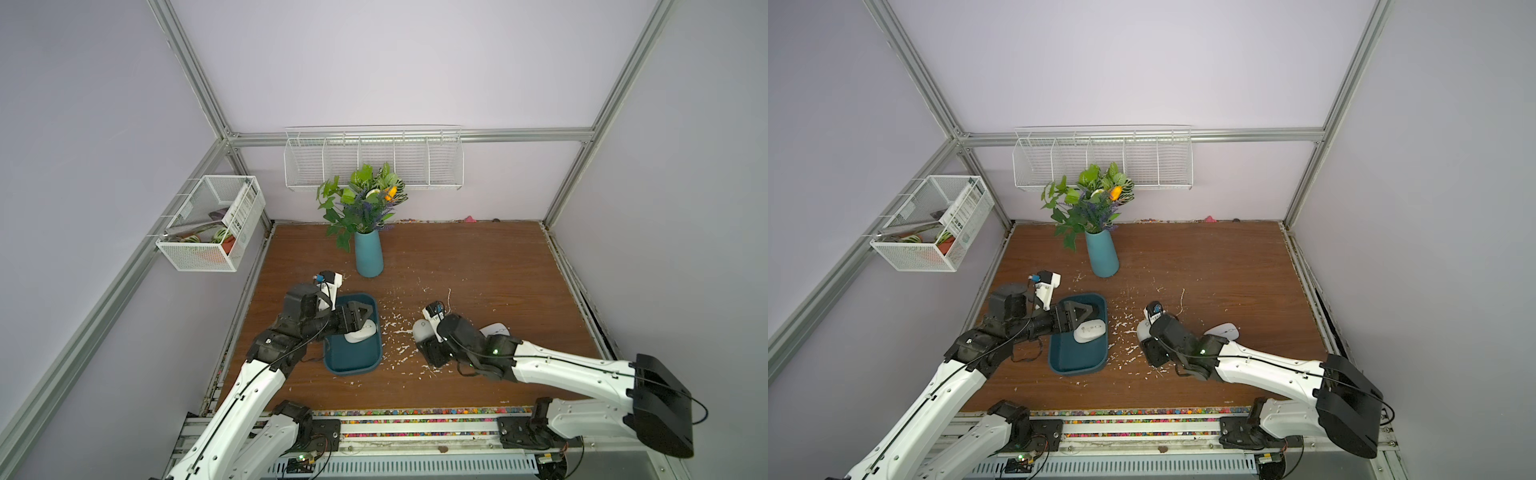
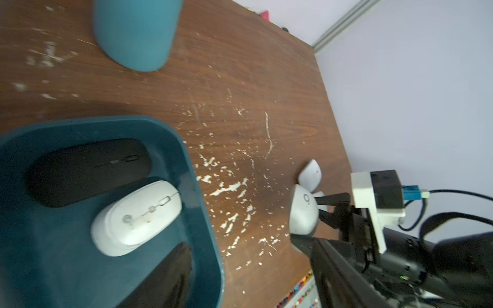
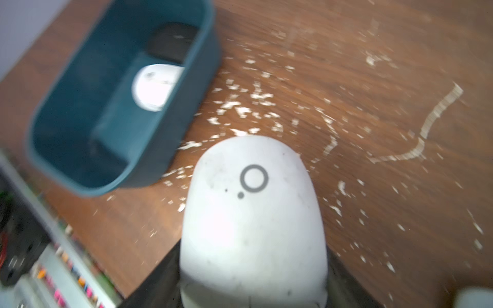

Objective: Put the mouse in the storage box
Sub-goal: Pick up the mouse from the center of the board, then place the mouse in the storage box.

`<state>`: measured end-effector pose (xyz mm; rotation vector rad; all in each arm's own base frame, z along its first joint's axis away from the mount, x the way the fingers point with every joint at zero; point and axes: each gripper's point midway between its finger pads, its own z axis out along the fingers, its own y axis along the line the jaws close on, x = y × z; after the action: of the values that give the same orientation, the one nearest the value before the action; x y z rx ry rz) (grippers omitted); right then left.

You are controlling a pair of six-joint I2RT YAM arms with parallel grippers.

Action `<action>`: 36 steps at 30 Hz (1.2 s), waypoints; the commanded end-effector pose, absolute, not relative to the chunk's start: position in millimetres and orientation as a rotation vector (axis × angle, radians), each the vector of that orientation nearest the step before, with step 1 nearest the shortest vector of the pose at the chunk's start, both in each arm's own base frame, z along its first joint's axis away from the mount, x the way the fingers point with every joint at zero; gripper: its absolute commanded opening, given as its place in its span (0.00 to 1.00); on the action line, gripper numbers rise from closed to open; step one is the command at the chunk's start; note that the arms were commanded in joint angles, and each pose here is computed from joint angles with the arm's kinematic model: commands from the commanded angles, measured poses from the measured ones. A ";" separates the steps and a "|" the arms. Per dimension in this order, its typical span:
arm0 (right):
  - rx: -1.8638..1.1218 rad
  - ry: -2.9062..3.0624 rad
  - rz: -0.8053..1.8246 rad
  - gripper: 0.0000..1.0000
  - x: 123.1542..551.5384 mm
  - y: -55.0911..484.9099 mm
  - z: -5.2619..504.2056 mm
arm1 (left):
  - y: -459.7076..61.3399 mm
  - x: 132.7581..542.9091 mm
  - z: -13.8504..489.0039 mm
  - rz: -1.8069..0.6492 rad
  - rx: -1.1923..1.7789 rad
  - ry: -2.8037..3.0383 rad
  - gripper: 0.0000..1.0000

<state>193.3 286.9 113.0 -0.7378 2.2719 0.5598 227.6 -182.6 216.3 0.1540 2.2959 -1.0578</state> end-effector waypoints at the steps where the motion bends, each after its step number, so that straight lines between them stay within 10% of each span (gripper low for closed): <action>1: -0.987 1.946 0.746 0.57 175.9 325.3 156.5 | -209.9 211.7 218.5 -1.277 0.297 2.286 0.76; 36: -1.139 1.679 0.666 0.61 168.6 356.2 174.3 | -272.3 153.1 169.9 -1.421 0.603 2.534 0.64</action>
<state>163.5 350.6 166.1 -1.1576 1.7315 0.6825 154.2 -271.1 169.5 0.5849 2.5348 -1.4222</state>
